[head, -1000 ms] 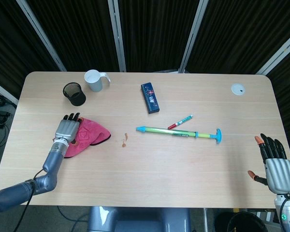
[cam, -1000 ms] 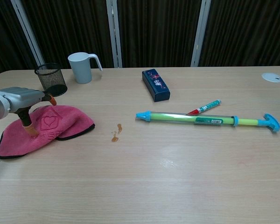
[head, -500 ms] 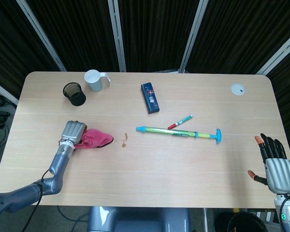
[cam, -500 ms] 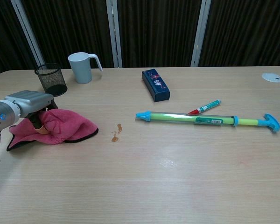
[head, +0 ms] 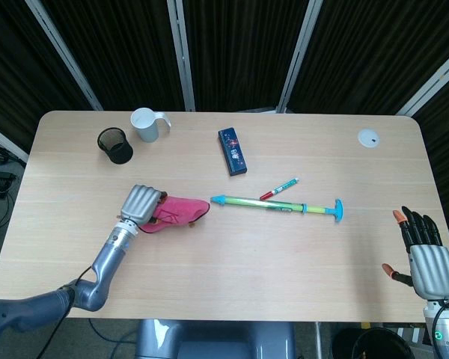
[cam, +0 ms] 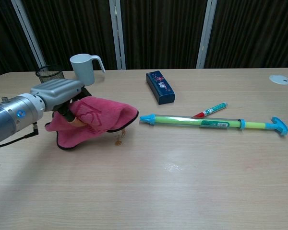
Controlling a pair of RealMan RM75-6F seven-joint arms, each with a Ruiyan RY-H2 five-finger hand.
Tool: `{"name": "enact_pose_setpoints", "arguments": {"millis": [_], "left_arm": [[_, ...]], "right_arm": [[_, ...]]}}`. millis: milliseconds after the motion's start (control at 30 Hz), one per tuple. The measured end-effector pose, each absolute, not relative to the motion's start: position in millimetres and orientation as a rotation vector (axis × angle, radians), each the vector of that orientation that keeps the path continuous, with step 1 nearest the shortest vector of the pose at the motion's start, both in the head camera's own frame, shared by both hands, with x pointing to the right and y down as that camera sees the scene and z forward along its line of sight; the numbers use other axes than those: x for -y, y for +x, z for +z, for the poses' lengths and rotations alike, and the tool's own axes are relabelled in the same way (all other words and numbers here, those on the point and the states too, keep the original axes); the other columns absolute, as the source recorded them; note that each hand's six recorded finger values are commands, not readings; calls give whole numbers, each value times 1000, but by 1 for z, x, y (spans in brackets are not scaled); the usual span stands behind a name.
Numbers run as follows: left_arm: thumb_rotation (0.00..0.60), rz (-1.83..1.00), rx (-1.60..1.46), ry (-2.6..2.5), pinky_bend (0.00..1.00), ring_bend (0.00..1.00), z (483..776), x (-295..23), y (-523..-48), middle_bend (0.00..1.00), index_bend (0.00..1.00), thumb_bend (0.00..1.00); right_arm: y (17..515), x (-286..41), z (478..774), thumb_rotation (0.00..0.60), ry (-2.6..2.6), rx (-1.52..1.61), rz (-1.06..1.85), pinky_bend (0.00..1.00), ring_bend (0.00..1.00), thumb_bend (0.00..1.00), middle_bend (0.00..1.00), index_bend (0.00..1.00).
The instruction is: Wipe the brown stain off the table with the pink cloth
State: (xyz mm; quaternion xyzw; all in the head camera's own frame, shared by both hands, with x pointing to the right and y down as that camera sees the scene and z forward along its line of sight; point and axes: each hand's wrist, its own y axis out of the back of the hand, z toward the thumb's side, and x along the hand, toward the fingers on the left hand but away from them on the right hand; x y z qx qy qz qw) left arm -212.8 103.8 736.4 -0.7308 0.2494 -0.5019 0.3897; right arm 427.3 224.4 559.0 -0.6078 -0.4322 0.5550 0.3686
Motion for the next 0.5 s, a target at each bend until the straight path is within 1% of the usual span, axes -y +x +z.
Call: {"name": "enact_pose_setpoints", "arguments": {"millis": [167,367,500], "left_arm": [[600,-1176,-612,-1908,551,548,730,-117,-166,656,845,429],[600,-1055,-596,-1975,551,547,723,-133,-99,657,848,429],[600,-1042,-565,-1948,551,548,731,-135,-79,658,850,428]], "right_arm": [[428,-224,559,600,-1563,1123,1425,0,0,0,0,0],[433,-224,558,600,-1565,1146,1435,0,0,0,0,0],[434,-225,557,600,-1564,1149,1436,0,0,0,0,0]]}}
